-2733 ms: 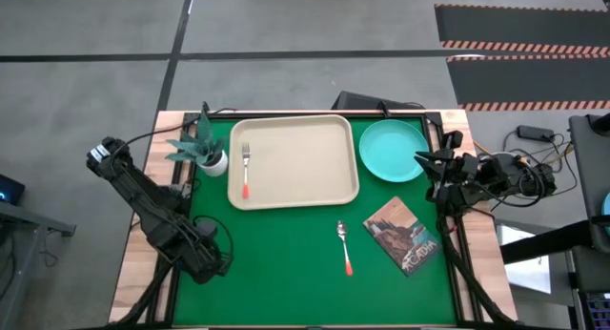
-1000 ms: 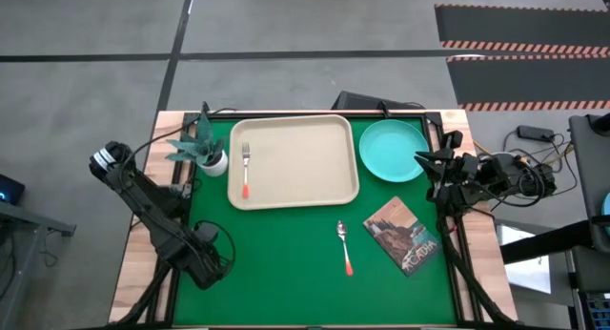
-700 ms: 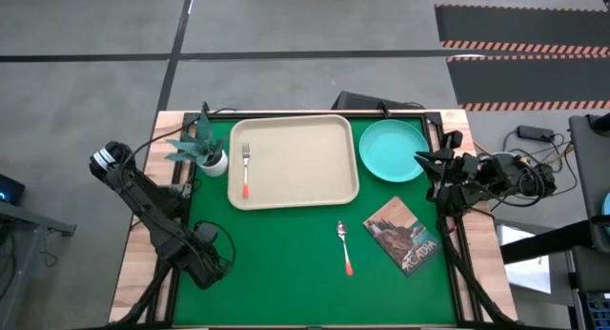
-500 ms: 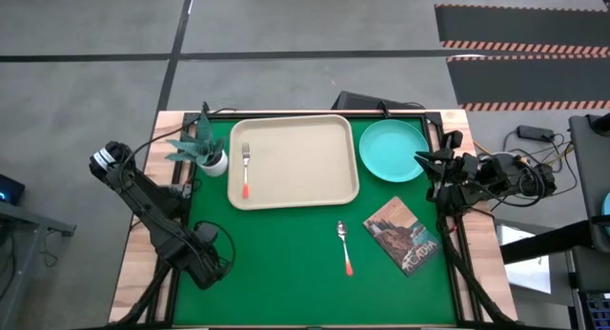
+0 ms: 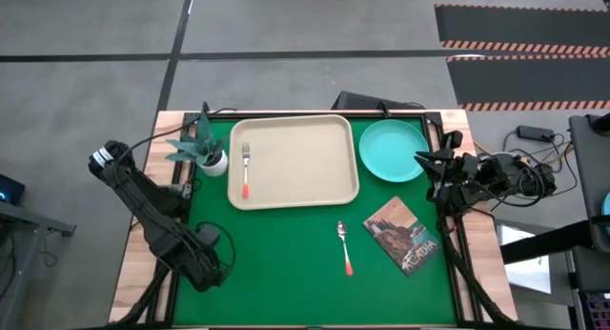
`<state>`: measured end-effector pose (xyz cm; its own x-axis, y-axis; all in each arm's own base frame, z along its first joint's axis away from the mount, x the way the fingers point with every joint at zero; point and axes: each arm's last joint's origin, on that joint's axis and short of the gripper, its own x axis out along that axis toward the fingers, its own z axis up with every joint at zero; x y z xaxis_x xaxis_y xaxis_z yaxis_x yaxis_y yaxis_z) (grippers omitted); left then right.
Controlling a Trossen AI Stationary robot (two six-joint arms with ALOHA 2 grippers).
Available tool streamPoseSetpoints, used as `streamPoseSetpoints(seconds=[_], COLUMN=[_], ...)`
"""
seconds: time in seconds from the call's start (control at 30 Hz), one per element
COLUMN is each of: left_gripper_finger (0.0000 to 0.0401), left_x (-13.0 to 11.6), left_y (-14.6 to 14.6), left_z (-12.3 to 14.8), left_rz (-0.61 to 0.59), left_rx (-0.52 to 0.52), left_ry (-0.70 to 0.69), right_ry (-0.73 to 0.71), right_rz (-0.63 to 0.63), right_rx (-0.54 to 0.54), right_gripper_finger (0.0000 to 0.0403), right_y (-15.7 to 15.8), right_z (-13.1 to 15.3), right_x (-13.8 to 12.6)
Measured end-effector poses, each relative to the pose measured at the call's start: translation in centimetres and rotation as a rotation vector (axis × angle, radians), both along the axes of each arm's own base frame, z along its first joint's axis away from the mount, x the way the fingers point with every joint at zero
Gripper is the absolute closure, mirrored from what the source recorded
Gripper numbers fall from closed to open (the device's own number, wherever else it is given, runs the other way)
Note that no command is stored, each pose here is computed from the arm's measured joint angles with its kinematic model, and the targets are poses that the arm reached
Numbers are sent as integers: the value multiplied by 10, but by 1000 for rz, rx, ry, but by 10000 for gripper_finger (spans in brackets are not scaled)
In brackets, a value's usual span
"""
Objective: Pick and place plate/cup/fork/spoon on tray
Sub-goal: Put the blue cup on the white tray
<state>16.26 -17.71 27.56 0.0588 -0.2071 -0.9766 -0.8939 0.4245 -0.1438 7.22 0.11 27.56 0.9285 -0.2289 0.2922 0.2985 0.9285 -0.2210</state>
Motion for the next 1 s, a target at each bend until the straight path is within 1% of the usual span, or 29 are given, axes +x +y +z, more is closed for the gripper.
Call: streamPoseSetpoints(seconds=[0.07, 0.13, 0.2, 0.23, 0.37, 0.43, 0.6, 0.87, 1.0], left_gripper_finger=[400, 400, 400, 400, 400, 400, 401, 401, 401], left_x=[8, 20, 32, 38, 58, 67, 84, 92, 93], left_y=[2, 5, 8, 10, 19, 24, 36, 45, 46], left_z=[8, 16, 25, 29, 39, 42, 41, 46, 46], left_rz=[-7, -30, -74, -99, -170, -185, -211, -222, -221], left_rx=[41, 115, 181, 201, 258, 274, 323, 425, 432], left_ry=[-112, -277, -430, -485, -623, -680, -737, -799, -801], right_ry=[1, 1, 1, 1, 1, 1, 8, 9, 9], right_rz=[-1, -1, -1, -2, -2, -1, -2, -2, -2], right_rx=[-4, -4, -4, -5, -5, -6, -7, -7, -7], right_gripper_finger=[360, 360, 360, 360, 360, 360, 360, 360, 360], right_y=[0, 0, 0, 0, 0, 0, 0, 0, 0], right_z=[0, 0, 0, 0, 0, 0, -1, -1, -1], right_x=[0, 0, 0, 0, 0, 0, 0, 0, 0])
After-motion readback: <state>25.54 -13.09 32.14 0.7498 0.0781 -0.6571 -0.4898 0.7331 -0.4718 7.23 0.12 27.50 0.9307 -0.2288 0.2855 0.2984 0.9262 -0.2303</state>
